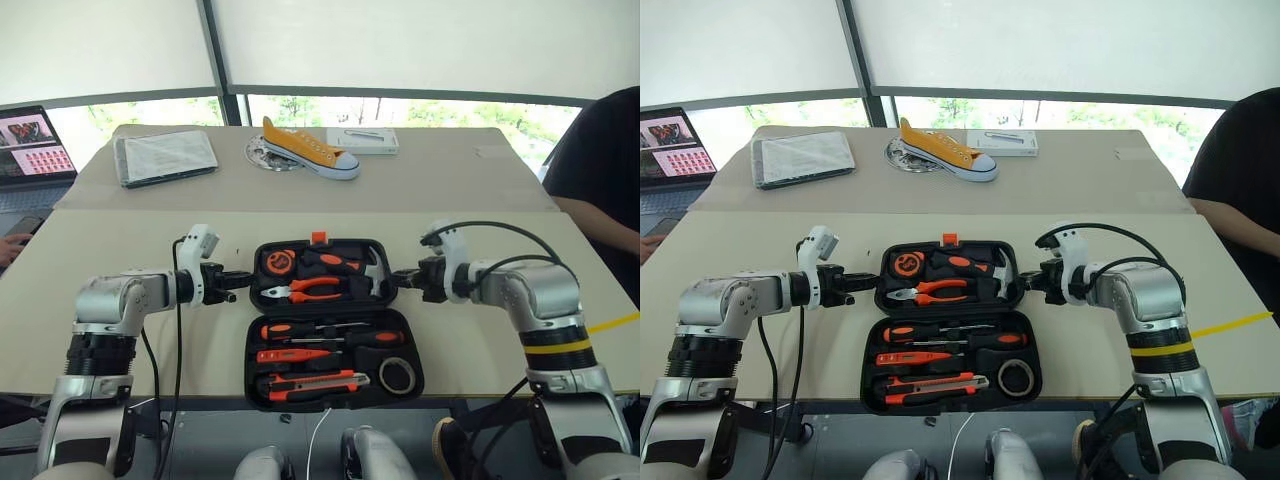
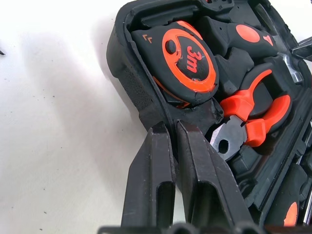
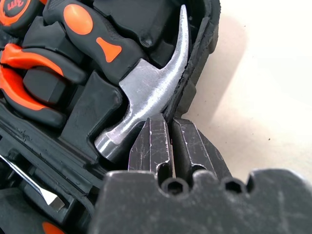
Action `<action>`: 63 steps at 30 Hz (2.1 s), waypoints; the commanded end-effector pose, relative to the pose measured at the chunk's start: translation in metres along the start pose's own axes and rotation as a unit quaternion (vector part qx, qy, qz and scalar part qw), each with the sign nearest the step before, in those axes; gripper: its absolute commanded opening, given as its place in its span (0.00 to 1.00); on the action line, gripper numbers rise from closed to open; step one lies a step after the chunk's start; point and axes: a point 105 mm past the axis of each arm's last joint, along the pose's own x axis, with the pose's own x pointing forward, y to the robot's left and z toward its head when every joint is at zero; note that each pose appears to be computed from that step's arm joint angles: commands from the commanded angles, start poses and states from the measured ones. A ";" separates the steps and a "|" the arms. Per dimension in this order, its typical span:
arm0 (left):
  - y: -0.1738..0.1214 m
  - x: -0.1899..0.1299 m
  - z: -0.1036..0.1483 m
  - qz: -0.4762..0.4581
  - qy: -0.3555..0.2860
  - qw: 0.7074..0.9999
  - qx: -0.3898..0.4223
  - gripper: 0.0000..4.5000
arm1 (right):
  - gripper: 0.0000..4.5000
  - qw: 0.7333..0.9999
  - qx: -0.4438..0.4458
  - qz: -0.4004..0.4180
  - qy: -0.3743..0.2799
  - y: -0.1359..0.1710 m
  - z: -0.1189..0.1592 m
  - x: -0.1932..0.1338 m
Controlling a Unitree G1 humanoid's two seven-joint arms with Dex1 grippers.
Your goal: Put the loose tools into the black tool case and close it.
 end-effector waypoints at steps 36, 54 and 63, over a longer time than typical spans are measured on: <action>-0.021 -0.102 0.001 0.046 -0.083 0.957 0.274 0.72 | 0.55 0.920 -0.355 0.069 -0.147 0.039 0.000 -0.098; 0.019 0.024 0.052 -0.003 -0.015 0.913 0.408 0.01 | 0.00 0.894 -0.404 0.194 -0.018 0.069 -0.062 -0.057; -0.032 0.033 0.025 -0.212 0.041 0.878 0.428 0.01 | 0.00 0.909 -0.412 0.036 -0.059 0.021 -0.020 -0.029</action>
